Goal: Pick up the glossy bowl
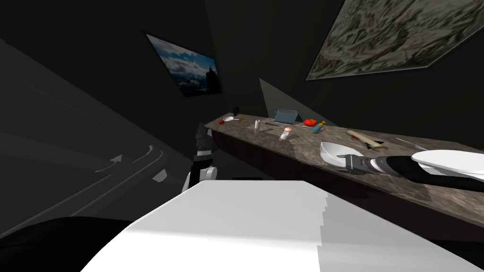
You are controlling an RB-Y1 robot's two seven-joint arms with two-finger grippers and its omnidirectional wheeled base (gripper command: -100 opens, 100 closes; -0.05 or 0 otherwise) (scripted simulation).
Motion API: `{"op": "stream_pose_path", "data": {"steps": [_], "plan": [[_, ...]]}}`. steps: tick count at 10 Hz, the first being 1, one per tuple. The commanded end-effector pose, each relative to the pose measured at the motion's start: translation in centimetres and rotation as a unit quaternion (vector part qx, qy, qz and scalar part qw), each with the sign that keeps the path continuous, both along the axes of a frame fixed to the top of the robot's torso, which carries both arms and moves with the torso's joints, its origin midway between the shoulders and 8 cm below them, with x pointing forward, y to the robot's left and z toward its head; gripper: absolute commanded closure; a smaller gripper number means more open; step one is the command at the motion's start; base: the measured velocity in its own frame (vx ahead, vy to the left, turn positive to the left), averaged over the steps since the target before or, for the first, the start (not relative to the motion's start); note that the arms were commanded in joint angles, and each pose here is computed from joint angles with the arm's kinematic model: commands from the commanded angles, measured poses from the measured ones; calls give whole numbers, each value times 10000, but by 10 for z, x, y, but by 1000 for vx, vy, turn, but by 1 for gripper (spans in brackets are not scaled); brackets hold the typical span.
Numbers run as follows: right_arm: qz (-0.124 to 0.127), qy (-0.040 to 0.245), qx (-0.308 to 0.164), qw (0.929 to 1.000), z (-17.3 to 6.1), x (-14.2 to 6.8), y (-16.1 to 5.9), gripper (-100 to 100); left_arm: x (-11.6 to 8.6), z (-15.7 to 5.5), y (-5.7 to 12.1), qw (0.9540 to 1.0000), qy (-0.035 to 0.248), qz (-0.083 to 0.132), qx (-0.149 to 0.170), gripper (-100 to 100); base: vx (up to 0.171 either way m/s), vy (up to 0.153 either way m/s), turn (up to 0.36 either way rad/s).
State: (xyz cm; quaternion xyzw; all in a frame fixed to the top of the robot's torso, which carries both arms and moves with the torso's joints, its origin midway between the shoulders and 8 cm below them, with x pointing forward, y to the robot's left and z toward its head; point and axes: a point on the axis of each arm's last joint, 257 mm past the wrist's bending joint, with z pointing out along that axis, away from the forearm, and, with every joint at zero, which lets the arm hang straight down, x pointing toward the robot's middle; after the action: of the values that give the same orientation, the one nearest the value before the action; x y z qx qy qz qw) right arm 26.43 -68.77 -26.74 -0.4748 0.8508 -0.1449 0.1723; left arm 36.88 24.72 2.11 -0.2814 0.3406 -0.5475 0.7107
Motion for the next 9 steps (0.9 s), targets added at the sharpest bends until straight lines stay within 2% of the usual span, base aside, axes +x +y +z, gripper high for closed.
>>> {"op": "stream_pose_path", "data": {"steps": [1,2,3,4,6,7,9], "plan": [[127,-87,21,9999,2,16,9,-100,0,0,0,10000,0,0,0,0,58,-14,-122],[249,68,28,9997,-9,15,20,-100,0,0,0,10000,-1,-1,0,0,61,-21,-236],[317,-51,31,9995,-2,30,24,-100,0,0,0,10000,0,0,0,0,54,-12,-149],[457,61,28,9989,-11,33,36,-100,0,0,0,10000,-1,-1,0,0,71,-23,-251],[535,-86,25,9985,-2,50,41,-100,0,0,0,10000,-1,-1,0,0,38,-9,-56],[675,52,14,9977,-12,51,52,-100,0,0,0,10000,-1,-1,-1,0,38,-12,-238],[744,-91,6,9972,-3,66,57,-100,0,0,0,10000,-1,-1,0,0,38,-6,-84]]}}
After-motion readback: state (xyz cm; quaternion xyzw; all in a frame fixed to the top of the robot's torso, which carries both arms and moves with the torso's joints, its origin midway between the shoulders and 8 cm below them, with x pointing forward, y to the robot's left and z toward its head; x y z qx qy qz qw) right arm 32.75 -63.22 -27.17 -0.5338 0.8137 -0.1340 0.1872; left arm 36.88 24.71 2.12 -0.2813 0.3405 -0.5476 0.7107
